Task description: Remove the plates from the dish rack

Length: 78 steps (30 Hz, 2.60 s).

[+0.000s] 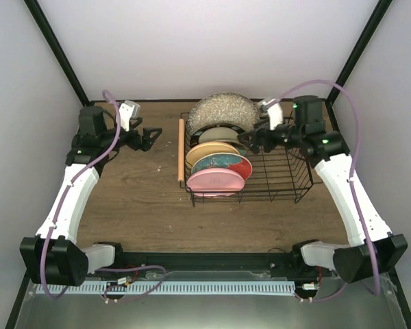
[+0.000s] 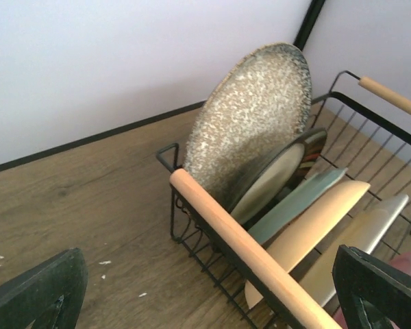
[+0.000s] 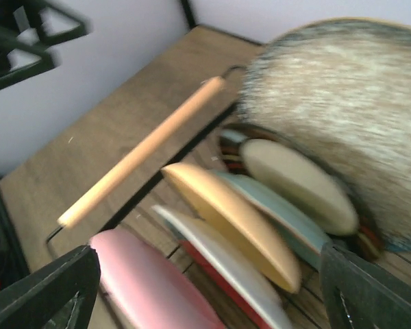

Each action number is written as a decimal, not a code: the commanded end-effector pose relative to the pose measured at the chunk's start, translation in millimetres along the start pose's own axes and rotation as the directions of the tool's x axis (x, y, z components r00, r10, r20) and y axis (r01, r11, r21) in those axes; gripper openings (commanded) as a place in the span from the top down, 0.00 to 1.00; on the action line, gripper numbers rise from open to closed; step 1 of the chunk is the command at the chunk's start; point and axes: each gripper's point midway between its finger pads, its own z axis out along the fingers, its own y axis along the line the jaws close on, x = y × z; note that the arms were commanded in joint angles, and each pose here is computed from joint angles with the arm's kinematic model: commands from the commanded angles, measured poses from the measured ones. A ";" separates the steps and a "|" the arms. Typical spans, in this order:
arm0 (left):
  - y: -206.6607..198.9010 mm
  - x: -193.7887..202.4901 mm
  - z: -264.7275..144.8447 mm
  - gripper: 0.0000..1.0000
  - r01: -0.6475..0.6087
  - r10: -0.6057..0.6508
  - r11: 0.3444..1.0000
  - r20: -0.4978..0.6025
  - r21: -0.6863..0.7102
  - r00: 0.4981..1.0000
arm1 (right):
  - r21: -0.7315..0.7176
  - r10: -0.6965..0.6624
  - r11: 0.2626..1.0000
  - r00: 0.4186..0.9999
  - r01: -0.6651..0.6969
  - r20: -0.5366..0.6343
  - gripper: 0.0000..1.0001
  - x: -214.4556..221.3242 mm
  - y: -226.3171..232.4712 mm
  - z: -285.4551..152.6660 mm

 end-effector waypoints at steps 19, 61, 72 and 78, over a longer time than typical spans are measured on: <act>-35.8 27.0 27.5 0.00 -0.130 0.150 0.976 -0.105 0.172 0.983 | 0.033 -0.492 0.839 0.784 0.543 -0.380 0.23 82.3 63.8 84.2; -45.4 55.3 18.0 0.00 -0.084 0.111 0.978 -0.134 0.192 0.985 | -0.102 -0.575 0.806 0.731 0.583 -0.367 0.80 99.4 76.7 89.3; -45.4 59.6 18.2 0.00 -0.074 0.101 0.979 -0.138 0.191 0.985 | -0.047 -0.634 0.750 0.697 0.660 -0.336 0.91 71.4 75.4 71.9; -45.0 50.5 19.5 0.00 -0.086 0.111 0.977 -0.122 0.193 0.986 | -0.026 -0.639 0.744 0.699 0.668 -0.320 0.98 56.8 78.0 64.8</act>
